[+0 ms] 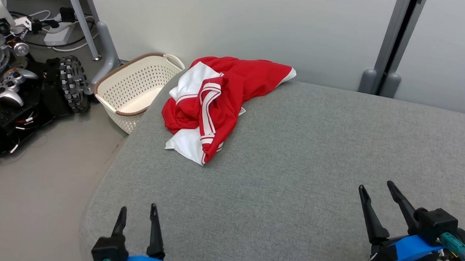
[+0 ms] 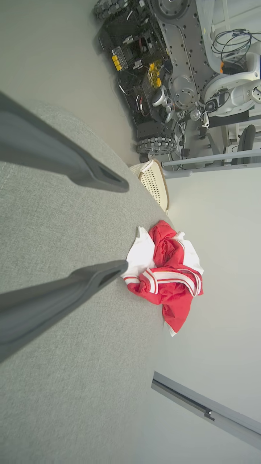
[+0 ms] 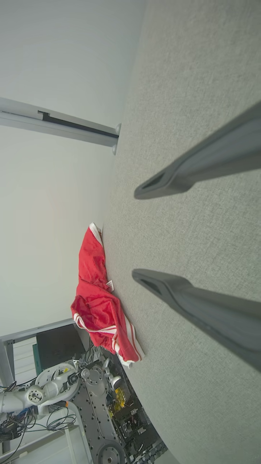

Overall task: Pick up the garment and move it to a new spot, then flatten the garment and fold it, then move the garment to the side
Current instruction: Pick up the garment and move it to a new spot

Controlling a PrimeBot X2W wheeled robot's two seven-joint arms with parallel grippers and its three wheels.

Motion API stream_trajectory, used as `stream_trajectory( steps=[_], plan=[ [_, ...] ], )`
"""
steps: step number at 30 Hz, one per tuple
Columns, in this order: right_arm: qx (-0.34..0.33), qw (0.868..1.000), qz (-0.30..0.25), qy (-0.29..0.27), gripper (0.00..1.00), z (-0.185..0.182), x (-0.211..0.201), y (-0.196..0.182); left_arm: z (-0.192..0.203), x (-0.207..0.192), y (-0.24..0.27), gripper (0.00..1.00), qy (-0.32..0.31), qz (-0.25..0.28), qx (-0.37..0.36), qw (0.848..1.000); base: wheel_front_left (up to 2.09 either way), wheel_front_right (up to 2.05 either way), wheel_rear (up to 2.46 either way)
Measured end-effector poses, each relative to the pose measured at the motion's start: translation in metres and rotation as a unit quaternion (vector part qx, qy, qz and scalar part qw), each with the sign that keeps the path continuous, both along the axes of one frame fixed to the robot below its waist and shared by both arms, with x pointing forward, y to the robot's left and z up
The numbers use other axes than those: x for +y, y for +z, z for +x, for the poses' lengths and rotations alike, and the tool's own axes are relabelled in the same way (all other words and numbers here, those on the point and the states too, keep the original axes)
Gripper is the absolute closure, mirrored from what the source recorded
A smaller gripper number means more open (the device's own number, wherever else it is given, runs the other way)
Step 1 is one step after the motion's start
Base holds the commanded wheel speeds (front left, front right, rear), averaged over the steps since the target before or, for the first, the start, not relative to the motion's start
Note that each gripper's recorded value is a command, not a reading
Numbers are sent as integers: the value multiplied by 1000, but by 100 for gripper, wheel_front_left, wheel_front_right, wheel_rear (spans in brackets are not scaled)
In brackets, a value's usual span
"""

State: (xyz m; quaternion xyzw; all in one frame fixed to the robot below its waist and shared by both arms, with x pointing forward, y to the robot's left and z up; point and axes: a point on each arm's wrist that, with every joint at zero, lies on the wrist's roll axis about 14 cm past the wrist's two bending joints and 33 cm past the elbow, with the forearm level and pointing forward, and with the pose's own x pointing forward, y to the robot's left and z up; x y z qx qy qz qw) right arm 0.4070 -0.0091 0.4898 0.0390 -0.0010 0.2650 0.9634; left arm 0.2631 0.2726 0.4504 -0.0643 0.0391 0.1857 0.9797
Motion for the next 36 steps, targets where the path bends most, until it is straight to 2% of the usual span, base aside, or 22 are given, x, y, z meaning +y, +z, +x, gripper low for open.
stream_trajectory(
  steps=[9, 15, 19, 26, 33, 34, 35, 36],
  plan=[
    [3, 999, -5, -32, 0, 14, -20, -7, 79, -2, 47, 0, -75, 39, -19, 996, 0, 0, 0],
    [5, 998, -8, -60, 0, 31, -40, -15, 149, -16, 46, 0, -141, 54, 41, 988, 0, 0, 0],
    [9, 997, -11, -79, 0, 43, -53, -24, 184, -27, 12, 0, -161, 18, 110, 981, 0, 0, 0],
    [20, 993, -17, -116, 0, 59, -81, -41, 196, -29, -64, 0, -161, -10, 254, 954, 0, 0, 0],
    [24, 991, -18, -131, 0, 63, -93, -47, 188, -9, -97, 0, -113, -10, 316, 942, 0, 0, 0],
    [24, 991, -17, -131, 0, 63, -92, -46, 188, -8, -98, 21, -112, -10, 318, 941, 0, 0, 0],
    [24, 991, -17, -131, 0, 63, -93, -46, 188, -7, -98, 51, -111, -9, 315, 943, 0, 0, 0],
    [23, 991, -15, -132, 0, 62, -93, -45, 190, -6, -95, 66, -109, -7, 308, 945, 0, 0, 0]
  ],
)
